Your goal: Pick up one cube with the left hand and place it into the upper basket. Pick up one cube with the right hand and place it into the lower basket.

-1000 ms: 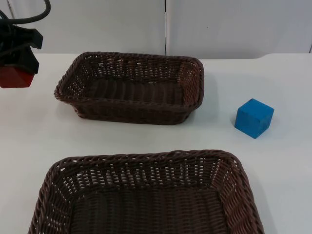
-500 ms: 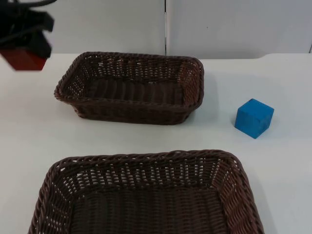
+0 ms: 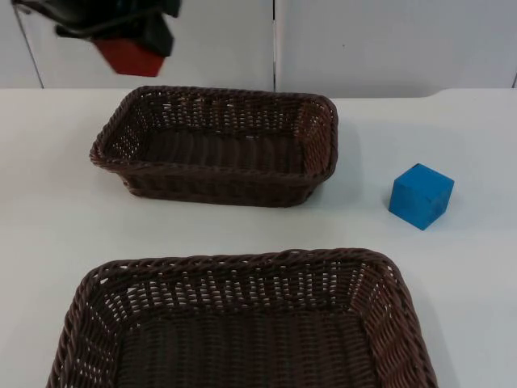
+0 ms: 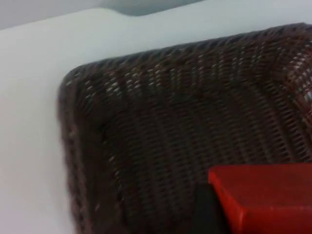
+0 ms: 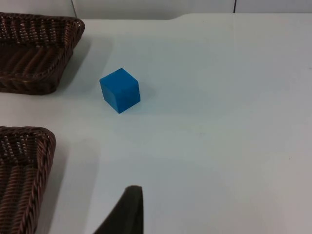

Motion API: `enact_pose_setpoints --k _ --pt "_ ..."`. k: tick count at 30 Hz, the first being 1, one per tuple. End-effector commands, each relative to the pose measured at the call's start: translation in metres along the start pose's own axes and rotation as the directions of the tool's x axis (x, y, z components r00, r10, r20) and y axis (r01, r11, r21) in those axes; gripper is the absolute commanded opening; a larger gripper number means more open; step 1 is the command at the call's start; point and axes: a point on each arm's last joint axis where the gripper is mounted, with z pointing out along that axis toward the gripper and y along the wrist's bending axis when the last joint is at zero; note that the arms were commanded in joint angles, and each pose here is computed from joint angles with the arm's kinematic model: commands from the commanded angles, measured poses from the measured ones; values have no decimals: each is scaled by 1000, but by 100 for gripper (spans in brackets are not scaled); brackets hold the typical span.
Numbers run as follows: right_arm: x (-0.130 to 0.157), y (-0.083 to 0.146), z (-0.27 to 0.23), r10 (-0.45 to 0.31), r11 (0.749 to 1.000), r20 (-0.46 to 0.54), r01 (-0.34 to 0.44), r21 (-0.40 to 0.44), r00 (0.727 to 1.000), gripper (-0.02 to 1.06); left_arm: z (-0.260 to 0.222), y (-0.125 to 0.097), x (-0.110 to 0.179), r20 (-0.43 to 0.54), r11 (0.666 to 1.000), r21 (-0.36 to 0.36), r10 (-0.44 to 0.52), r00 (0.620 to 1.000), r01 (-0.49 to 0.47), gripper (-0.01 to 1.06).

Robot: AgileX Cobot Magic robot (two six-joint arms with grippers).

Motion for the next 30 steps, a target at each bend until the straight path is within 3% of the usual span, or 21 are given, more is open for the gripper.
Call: enact_pose_setpoints --k 1,8,30 --pt "0 0 0 -2 1000 4 2 6 1000 105 9 -9 -8 14 1000 20 13 1000 -13 0" --pt "0 0 0 -2 1000 4 2 6 1000 105 43 -16 -17 -29 998 60 23 999 -21 0" --pt "0 0 0 -2 1000 4 2 6 1000 105 125 -4 -15 -67 997 71 -11 998 16 0"
